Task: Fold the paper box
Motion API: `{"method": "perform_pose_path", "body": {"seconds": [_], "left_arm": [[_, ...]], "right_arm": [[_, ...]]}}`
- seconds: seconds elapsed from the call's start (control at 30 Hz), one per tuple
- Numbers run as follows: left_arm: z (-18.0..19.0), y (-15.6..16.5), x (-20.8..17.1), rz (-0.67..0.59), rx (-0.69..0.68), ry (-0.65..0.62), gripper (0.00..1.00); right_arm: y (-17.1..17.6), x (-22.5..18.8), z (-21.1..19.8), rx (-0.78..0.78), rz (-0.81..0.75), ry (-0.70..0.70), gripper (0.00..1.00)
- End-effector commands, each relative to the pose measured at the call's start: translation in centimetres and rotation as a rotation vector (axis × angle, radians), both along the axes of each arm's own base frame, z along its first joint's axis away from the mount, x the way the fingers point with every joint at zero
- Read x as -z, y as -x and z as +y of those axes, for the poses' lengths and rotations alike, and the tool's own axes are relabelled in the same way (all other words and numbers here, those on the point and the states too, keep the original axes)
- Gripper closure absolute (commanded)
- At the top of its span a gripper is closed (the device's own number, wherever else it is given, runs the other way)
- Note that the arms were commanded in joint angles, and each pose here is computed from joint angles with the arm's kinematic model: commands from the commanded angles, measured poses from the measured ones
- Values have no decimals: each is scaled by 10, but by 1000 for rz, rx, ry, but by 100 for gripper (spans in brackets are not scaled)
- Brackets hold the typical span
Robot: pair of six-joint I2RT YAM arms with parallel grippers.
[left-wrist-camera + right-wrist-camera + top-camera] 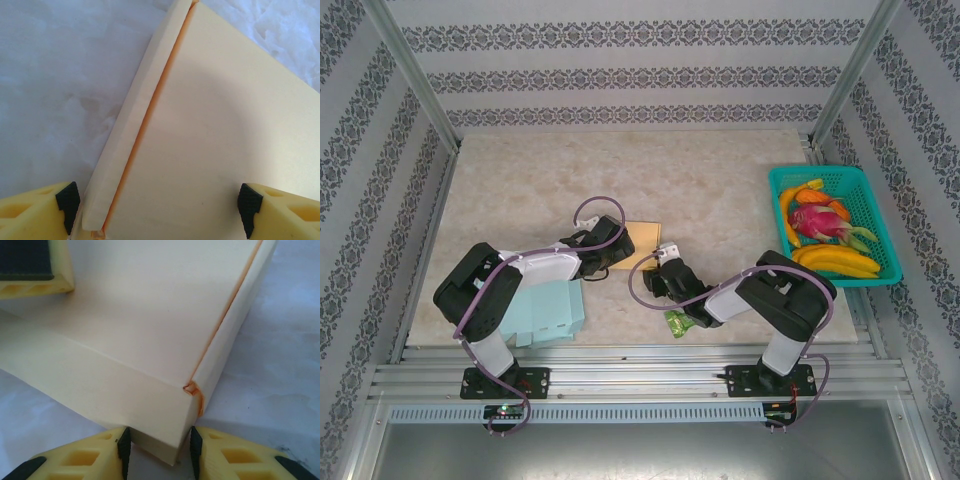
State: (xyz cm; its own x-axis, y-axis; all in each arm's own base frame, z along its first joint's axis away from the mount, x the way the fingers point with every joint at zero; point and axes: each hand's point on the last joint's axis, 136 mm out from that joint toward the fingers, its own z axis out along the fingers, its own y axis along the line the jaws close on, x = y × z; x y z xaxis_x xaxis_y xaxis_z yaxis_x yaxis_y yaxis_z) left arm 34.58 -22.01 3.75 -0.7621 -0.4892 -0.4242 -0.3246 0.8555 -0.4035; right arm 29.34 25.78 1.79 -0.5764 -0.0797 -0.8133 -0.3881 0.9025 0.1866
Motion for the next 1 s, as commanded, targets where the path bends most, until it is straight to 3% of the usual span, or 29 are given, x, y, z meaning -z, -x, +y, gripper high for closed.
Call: {"method": "perform_pose_path", "body": {"seconds": [0.0,0.47,0.97], "left_arm": [[27,57,59,254,77,-165,16],[21,61,61,256,90,-154,16],[-5,62,50,247,154,-117,17]], "right_arm": [[-14,-1,-3,27,-33,29,60],[-33,-18,-2,114,-47,-27,52],[-53,4,-9,155,37,-59,49]]}}
